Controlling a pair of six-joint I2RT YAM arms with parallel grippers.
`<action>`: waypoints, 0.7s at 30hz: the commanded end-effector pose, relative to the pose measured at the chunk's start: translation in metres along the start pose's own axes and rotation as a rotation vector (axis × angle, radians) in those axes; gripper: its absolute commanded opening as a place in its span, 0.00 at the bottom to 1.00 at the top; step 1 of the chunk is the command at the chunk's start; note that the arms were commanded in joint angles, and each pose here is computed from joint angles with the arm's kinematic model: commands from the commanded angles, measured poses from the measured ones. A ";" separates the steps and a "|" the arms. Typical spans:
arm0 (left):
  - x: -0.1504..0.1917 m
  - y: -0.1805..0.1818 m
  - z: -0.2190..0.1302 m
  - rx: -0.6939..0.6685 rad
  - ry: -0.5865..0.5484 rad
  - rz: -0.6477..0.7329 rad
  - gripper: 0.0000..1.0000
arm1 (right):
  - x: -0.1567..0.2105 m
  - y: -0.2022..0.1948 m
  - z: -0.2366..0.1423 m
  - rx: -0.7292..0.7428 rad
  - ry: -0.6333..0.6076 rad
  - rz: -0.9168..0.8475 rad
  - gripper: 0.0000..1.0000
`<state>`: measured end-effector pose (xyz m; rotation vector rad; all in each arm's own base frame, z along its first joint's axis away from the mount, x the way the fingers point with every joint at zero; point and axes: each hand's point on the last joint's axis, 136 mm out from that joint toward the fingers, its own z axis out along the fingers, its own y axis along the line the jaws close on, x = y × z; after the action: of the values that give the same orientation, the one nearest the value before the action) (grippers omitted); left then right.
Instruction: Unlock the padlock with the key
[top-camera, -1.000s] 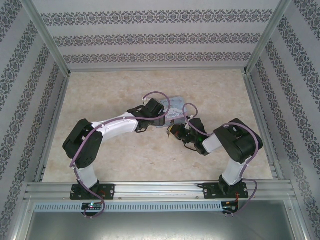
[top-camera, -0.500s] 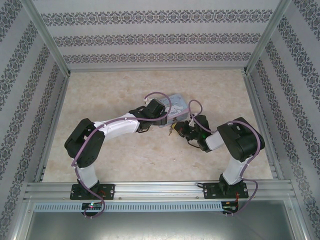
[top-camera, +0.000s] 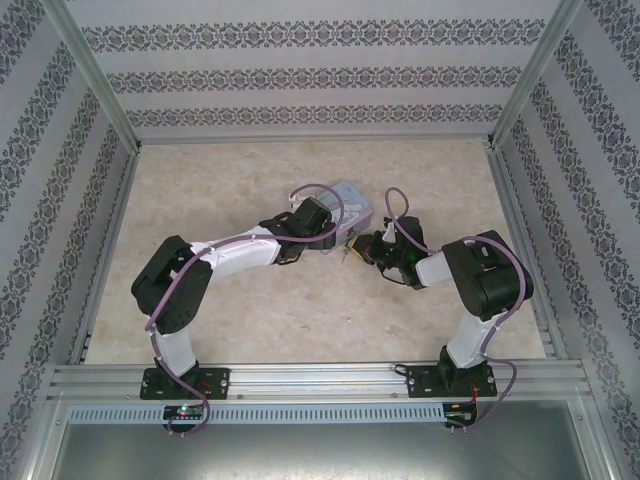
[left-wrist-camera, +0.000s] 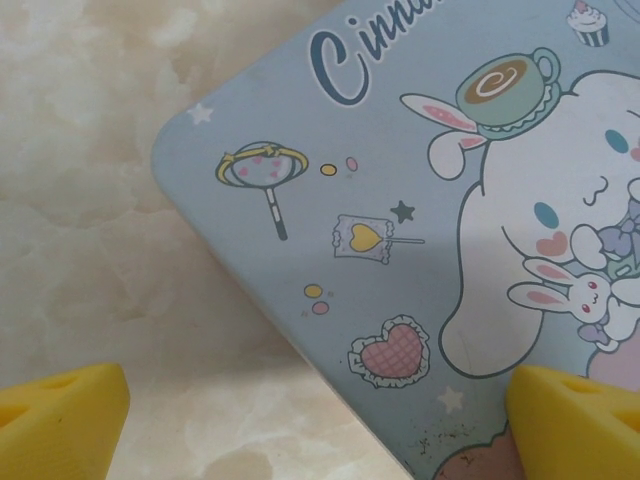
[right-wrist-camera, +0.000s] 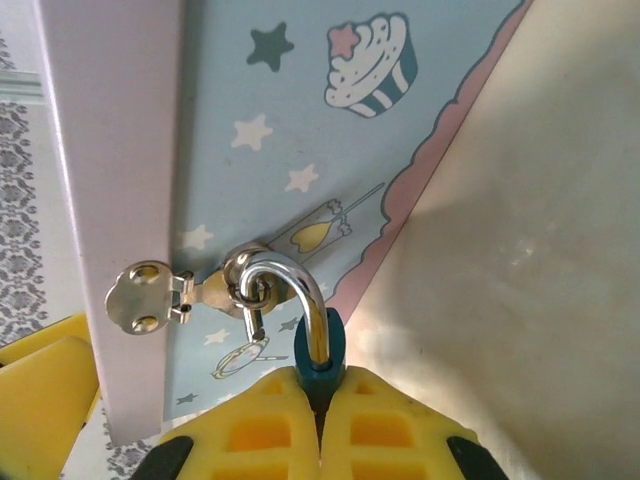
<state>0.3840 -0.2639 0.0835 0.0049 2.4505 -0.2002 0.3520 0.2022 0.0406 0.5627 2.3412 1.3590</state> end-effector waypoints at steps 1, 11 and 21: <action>0.086 0.048 0.015 -0.178 0.286 0.153 0.96 | -0.017 -0.017 -0.004 0.095 -0.025 -0.031 0.00; 0.089 0.047 0.016 -0.177 0.308 0.161 0.95 | -0.017 -0.034 -0.004 0.186 -0.016 -0.066 0.00; 0.093 0.046 0.019 -0.171 0.322 0.164 0.91 | -0.034 -0.025 -0.002 0.179 -0.077 -0.081 0.00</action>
<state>0.3867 -0.2720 0.0826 0.0159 2.4607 -0.2280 0.3605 0.1974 0.0339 0.4419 2.4214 1.2218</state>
